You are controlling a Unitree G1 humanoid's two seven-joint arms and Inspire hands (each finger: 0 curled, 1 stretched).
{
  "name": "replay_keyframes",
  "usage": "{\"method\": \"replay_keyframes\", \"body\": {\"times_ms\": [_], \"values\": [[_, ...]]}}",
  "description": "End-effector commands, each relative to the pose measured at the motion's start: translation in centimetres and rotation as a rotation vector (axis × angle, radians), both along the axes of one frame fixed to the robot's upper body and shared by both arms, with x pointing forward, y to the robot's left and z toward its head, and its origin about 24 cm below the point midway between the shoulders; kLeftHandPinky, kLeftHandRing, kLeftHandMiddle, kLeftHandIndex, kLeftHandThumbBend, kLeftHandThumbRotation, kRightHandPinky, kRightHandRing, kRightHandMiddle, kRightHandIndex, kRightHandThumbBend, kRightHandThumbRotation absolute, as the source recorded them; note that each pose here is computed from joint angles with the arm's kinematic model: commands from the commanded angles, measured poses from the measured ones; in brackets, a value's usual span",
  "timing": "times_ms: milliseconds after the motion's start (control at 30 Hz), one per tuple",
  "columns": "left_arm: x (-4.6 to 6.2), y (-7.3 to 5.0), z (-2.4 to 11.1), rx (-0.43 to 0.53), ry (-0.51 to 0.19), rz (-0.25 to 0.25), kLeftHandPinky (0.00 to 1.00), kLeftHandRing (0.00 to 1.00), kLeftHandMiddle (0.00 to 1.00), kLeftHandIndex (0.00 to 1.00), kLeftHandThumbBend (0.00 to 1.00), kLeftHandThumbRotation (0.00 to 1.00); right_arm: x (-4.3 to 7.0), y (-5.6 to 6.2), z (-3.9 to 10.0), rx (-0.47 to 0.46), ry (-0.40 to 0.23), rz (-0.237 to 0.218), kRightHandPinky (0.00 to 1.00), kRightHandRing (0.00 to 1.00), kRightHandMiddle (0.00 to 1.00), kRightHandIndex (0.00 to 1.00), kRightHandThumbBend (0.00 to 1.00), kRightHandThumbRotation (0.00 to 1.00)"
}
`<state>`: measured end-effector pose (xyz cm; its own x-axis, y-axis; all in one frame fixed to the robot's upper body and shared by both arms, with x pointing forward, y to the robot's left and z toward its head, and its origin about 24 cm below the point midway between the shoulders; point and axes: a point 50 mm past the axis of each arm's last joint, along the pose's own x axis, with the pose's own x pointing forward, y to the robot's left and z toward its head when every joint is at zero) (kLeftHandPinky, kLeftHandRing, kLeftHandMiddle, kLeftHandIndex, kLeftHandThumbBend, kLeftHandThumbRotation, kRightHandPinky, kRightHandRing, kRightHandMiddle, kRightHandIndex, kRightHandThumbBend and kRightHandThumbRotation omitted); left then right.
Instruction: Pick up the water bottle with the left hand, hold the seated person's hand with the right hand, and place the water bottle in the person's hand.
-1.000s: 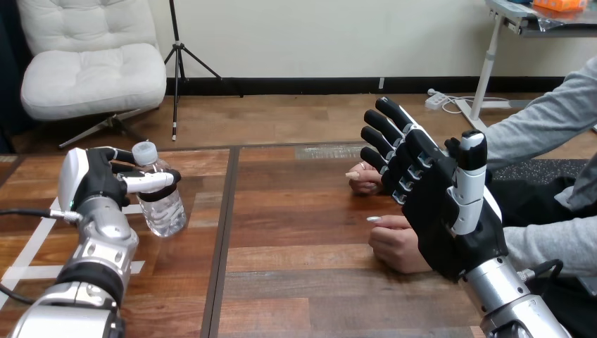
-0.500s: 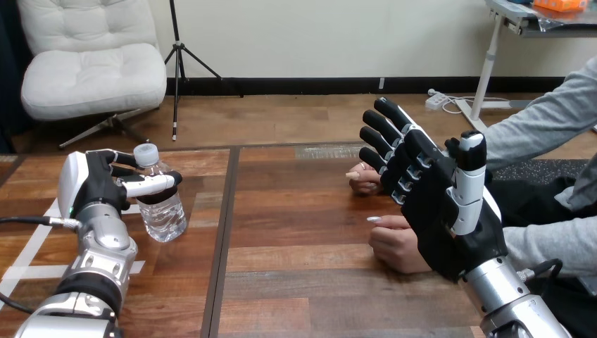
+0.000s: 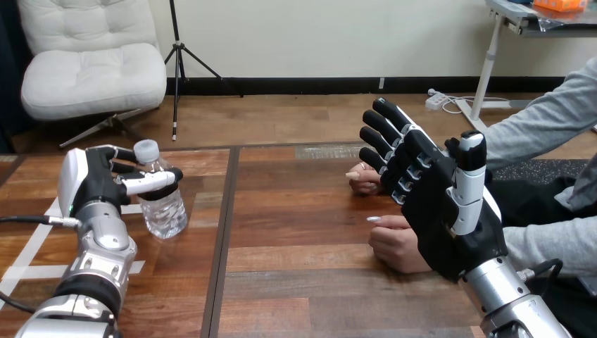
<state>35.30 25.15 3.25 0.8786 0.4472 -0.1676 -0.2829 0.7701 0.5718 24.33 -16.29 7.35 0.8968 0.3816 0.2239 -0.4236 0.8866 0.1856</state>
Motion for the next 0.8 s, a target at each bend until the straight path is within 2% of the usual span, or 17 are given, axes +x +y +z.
{"method": "replay_keyframes", "body": {"times_ms": [0, 433, 767], "values": [[1.7, 0.2, 4.0, 0.044, -0.174, -0.035, 0.42, 0.47, 0.51, 0.49, 0.66, 0.00, 0.6, -0.1, 1.8, -0.012, -0.088, -0.003, 0.98, 0.97, 0.95, 0.94, 0.98, 1.00], [1.8, 0.2, 4.8, 0.070, -0.208, -0.052, 0.45, 0.49, 0.53, 0.51, 0.67, 0.00, 0.9, -0.3, 1.6, -0.030, -0.071, 0.001, 0.98, 0.97, 0.95, 0.94, 0.98, 1.00], [1.9, 0.3, 5.4, 0.075, -0.247, -0.074, 0.42, 0.46, 0.50, 0.49, 0.70, 0.00, 1.1, -0.5, 1.5, -0.065, -0.074, -0.011, 1.00, 0.97, 0.95, 0.94, 0.97, 1.00]]}}
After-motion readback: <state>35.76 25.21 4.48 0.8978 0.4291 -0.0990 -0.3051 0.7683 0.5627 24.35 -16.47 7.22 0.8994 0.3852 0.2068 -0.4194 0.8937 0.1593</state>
